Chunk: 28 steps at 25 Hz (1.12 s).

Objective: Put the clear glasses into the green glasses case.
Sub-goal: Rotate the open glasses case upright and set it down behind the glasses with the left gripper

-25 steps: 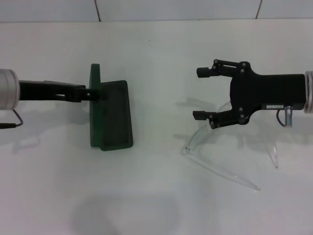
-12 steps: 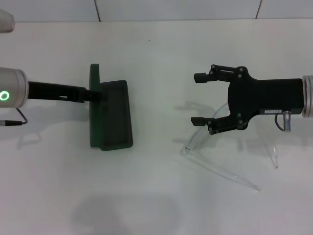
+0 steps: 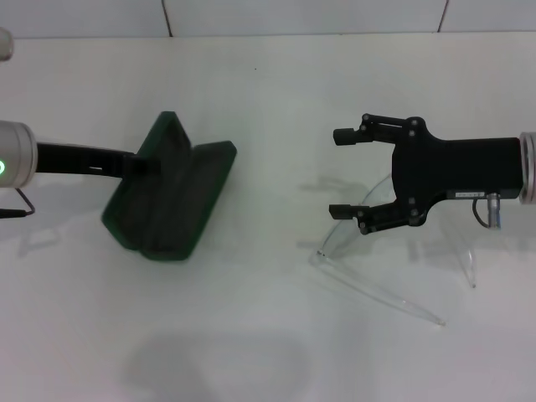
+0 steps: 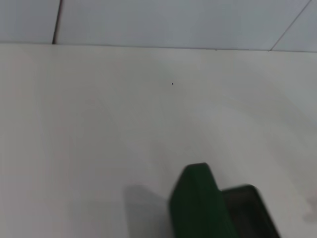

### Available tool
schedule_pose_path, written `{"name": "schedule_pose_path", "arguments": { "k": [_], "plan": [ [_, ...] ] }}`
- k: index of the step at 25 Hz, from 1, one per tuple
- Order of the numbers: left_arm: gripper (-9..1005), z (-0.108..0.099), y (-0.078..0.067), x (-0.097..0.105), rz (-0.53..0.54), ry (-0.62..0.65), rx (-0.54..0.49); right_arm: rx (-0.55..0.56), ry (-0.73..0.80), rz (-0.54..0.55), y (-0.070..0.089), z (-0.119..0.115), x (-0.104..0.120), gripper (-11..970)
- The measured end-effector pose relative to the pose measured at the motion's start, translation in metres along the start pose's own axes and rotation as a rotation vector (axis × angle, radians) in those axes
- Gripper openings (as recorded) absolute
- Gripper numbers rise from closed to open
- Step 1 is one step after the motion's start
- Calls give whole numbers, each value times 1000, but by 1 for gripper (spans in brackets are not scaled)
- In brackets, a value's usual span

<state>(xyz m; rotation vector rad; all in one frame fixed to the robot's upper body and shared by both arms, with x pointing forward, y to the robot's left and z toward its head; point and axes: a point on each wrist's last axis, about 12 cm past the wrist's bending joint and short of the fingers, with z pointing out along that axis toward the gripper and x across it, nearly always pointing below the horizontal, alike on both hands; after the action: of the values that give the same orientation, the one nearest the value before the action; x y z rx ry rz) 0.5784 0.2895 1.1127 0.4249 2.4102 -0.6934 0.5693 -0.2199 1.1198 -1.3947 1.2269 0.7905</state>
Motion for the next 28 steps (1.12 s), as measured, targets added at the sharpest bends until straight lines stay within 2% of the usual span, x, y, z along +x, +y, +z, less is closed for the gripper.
{"name": "schedule_pose_path", "arguments": {
  "k": [7,11,16,20,21,23,28],
  "plan": [
    [313,-1,5,-2,50,12,-4,-55,-31,-29,9,-2,-3,844],
    [210,0,2,-5,127,10,5,-67,-31,-64,16,-4,-2,842],
    [210,2,-4,-20,235,-25,20,-100,-21,-94,28,-3,2,839],
    [210,4,-18,-46,408,-78,53,-151,-22,-92,39,2,5,837],
    [210,4,-18,-46,408,-78,53,-176,-21,-89,43,5,6,836],
    [210,9,-34,-68,604,-96,74,-208,-19,-85,47,8,6,835],
    [210,26,-63,-89,876,-59,108,-247,-8,-69,55,14,10,832]
  ]
}}
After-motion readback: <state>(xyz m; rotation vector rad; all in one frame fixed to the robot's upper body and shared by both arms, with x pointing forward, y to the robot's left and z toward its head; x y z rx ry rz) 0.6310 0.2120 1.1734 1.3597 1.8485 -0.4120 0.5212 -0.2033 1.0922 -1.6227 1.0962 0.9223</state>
